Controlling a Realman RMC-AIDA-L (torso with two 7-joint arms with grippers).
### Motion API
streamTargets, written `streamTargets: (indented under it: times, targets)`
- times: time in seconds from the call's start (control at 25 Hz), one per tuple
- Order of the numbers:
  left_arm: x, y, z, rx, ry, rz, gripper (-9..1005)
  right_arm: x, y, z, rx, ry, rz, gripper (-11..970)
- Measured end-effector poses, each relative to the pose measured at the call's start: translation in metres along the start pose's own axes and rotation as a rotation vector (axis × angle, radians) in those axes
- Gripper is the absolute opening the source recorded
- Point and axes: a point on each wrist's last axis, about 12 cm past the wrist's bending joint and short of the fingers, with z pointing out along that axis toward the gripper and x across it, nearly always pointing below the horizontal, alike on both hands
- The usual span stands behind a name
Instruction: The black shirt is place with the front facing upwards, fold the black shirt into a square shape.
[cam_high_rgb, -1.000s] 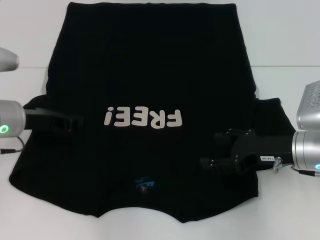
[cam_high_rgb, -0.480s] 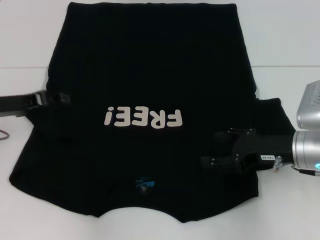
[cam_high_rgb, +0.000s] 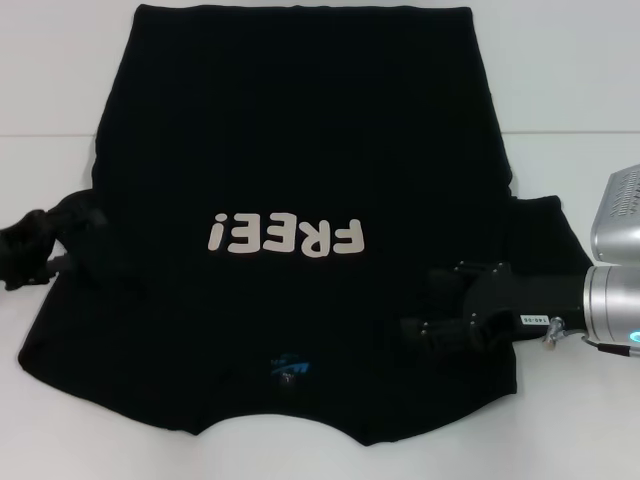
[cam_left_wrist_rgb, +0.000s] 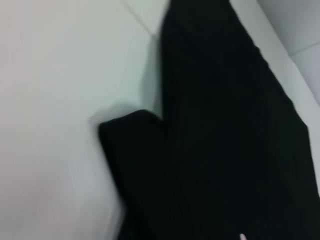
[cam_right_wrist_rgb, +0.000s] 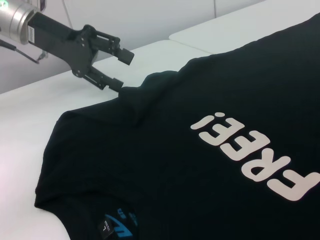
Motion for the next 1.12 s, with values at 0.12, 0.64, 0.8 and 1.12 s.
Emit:
streamTargets:
  times: [0.12, 0.64, 0.8, 1.12]
  targets:
    - [0.003, 0.003, 0.001, -0.01, -0.002, -0.021, 792, 0.0, 0.0, 0.0, 0.0, 0.0, 0.001, 935]
    - [0.007, -0.005, 0.022, -0.028, -0.023, -0.025, 893, -0.001, -0.001, 0.0, 0.001, 0.001, -0.002, 934]
    - [0.007, -0.006, 0.025, -0.034, -0.025, -0.015, 891, -0.002, -0.001, 0.0, 0.0, 0.001, -0.003, 934]
    - [0.009, -0.011, 0.031, -0.042, -0.024, 0.035, 764, -0.004, -0.001, 0.001, -0.001, 0.0, -0.008, 934]
